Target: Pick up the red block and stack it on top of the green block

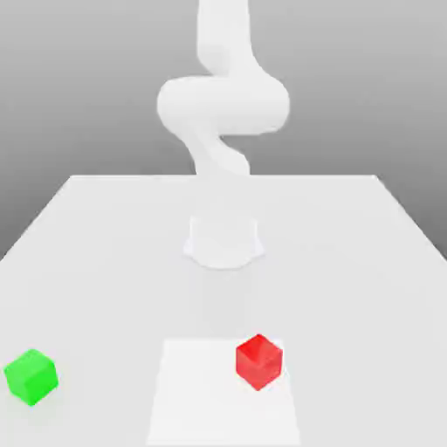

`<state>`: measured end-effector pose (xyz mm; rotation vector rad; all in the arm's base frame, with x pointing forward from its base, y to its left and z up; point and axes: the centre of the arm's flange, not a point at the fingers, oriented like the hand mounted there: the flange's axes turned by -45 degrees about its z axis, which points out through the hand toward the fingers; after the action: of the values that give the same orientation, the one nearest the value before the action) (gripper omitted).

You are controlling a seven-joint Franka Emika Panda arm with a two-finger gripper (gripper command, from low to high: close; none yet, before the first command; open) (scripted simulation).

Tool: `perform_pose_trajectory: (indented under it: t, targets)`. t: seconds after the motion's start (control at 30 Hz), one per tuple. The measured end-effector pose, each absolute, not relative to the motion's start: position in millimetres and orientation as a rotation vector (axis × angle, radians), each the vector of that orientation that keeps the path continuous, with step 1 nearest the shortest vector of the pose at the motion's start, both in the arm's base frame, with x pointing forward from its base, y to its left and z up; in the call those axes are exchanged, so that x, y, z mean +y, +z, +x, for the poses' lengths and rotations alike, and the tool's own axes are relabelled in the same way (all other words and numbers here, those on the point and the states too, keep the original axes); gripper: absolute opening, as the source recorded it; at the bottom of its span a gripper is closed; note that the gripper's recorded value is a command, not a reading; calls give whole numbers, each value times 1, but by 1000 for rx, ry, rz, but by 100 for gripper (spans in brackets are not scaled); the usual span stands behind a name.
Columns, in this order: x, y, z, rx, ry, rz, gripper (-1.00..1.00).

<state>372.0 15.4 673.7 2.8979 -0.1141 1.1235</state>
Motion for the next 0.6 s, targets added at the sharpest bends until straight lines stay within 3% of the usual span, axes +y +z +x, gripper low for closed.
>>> perform_pose_trajectory:
  t: [0.3, 0.6]
  targets:
    - [36, 516, 439, -451, 766, 2889, 0]
    - [31, 360, 446, -786, 436, 2878, 0]
